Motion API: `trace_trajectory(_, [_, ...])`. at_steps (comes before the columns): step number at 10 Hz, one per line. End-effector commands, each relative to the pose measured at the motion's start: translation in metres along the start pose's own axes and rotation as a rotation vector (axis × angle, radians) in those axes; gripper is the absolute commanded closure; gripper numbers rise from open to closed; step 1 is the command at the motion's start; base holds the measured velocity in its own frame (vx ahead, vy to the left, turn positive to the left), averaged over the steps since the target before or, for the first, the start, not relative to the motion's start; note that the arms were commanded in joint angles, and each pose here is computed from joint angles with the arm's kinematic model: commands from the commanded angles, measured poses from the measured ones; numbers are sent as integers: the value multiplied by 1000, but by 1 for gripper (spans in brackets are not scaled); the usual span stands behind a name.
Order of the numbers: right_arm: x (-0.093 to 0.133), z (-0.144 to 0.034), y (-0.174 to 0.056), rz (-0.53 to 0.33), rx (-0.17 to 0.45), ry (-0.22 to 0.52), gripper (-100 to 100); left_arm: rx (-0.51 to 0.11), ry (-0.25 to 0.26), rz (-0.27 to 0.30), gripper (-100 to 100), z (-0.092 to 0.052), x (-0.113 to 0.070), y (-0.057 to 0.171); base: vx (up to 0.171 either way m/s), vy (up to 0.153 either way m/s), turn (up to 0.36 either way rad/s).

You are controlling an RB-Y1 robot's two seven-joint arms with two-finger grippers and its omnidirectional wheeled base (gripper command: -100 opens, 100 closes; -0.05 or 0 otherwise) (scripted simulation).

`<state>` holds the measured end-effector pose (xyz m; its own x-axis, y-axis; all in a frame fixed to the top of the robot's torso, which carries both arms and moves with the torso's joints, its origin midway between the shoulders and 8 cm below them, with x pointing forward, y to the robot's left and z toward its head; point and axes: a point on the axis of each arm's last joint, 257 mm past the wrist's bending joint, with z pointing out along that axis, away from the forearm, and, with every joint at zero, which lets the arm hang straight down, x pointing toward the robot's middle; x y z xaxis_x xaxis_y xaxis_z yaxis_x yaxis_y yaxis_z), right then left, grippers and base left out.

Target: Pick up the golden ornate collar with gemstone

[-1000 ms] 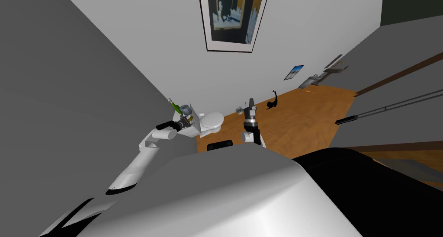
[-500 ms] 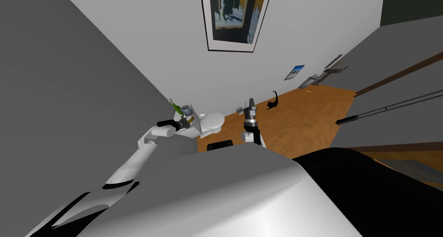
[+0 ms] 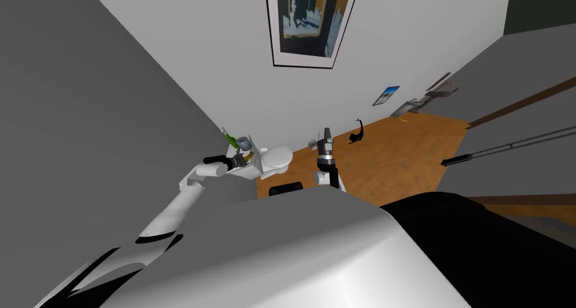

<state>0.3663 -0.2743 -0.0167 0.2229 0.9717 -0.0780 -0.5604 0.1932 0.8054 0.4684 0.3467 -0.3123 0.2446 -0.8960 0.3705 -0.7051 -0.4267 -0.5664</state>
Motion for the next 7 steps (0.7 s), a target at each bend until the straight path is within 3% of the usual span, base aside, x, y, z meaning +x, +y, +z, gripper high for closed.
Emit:
trace_trajectory(1, [0, 0, 0, 0, 0, 0, 0, -4, 2, 20, -100, 0, -1, -1, 41, -58, 52])
trace_trajectory(7, [0, 0, 0, 0, 0, 0, 0, -19, 20, 48, -100, 4, -7, -1, 32, -40, 60])
